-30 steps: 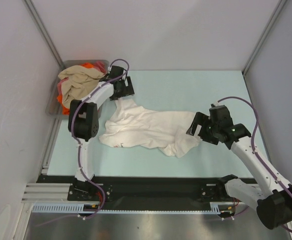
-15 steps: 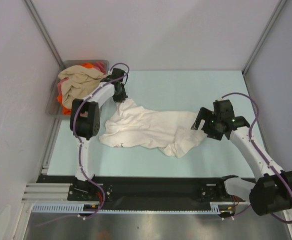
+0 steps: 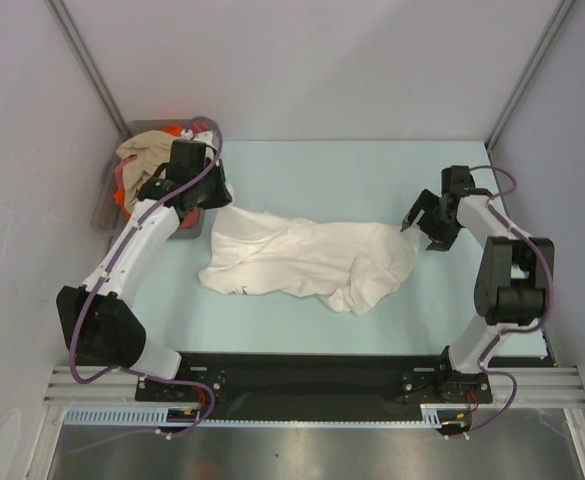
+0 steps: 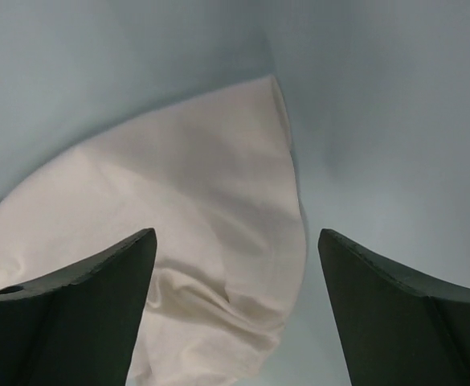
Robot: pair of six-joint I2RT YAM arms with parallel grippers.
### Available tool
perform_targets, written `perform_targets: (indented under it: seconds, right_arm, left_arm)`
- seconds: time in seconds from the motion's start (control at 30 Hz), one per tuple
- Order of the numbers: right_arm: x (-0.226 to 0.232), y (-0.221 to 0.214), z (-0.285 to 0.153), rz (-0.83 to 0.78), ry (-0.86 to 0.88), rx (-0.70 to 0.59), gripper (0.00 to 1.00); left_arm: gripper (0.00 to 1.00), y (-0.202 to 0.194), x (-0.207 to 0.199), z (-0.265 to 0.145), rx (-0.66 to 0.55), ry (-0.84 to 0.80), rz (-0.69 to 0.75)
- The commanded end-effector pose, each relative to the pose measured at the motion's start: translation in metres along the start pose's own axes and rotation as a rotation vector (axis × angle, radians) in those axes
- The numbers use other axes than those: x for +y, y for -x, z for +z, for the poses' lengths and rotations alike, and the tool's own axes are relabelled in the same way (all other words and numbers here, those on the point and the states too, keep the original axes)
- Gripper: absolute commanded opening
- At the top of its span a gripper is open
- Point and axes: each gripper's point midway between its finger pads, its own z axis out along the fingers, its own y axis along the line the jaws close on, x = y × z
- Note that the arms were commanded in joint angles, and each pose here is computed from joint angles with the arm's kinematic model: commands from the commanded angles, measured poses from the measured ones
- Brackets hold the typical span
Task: Fold and stack the t-shirts
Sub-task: Flatten the tshirt out
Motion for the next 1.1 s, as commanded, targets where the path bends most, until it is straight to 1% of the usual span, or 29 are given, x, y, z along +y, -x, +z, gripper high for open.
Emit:
perform_targets:
  seconds: [0.0,0.07,0.13,0.17,0.37,0.4,0.43,0.5,0.6,0.63,0.7,0.73,0.8,0.83,0.87,0.97,1.03,1.07]
  right_arm:
    - [0.005,0.031,0.018,-0.040,-0.025,-0.032,0.88]
    - [0.005,0.038,0.031,-0.040,-0.032,-0.026,0.87]
    - [0.007,0.043,0.038,-0.033,-0.030,-0.021,0.87]
    - [0.007,0.044,0.044,-0.034,-0.034,-0.015,0.86]
    - [0.002,0.056,0.067,-0.045,-0.093,-0.006,0.81]
    - [0.002,0.056,0.070,-0.044,-0.095,-0.004,0.80]
    - [0.002,0.053,0.074,-0.048,-0.094,0.005,0.75]
    - [0.005,0.048,0.079,-0.062,-0.091,0.012,0.72]
    - [0.008,0.039,0.081,-0.086,-0.087,0.021,0.57]
    - [0.006,0.034,0.080,-0.087,-0.086,0.024,0.47]
    - [0.008,0.032,0.079,-0.081,-0.072,0.021,0.37]
    - [0.007,0.030,0.078,-0.082,-0.068,0.021,0.28]
    - [0.006,0.026,0.078,-0.083,-0.063,0.026,0.19]
    - [0.005,0.025,0.078,-0.083,-0.063,0.028,0.06]
    - [0.007,0.026,0.075,-0.086,-0.054,0.026,0.00]
    - [0.012,0.028,0.059,-0.082,-0.032,0.016,0.00]
    - [0.029,0.043,0.029,-0.087,0.015,-0.055,0.00]
    - [0.035,0.047,0.018,-0.087,0.033,-0.076,0.00]
  left_arm:
    - [0.00,-0.029,0.008,0.005,0.059,-0.014,0.098]
    - [0.00,-0.038,0.018,0.005,0.062,0.023,0.100]
    - [0.00,-0.039,0.015,0.007,0.044,0.000,0.100]
    - [0.00,-0.046,0.018,0.010,0.055,0.000,0.100]
    - [0.00,-0.042,0.019,0.003,0.020,0.013,0.089]
    - [0.00,-0.043,0.019,0.003,0.021,0.011,0.086]
    - [0.00,-0.042,0.017,0.003,0.017,0.002,0.082]
    - [0.00,-0.042,0.016,0.004,0.019,-0.004,0.080]
    - [0.00,-0.040,0.018,0.003,0.015,-0.002,0.073]
    - [0.00,-0.040,0.018,0.003,0.013,0.000,0.073]
    - [0.00,-0.040,0.019,0.003,0.013,0.003,0.074]
    - [0.00,-0.040,0.019,0.002,0.012,0.003,0.072]
    - [0.00,-0.041,0.020,0.003,0.013,0.003,0.071]
    - [0.00,-0.041,0.020,0.003,0.013,0.005,0.071]
    - [0.00,-0.040,0.020,0.002,0.009,0.008,0.072]
    - [0.00,-0.032,0.022,-0.001,-0.025,0.020,0.075]
    - [0.00,-0.024,0.020,-0.010,-0.049,0.023,0.077]
    - [0.00,-0.012,0.015,-0.019,-0.079,0.012,0.077]
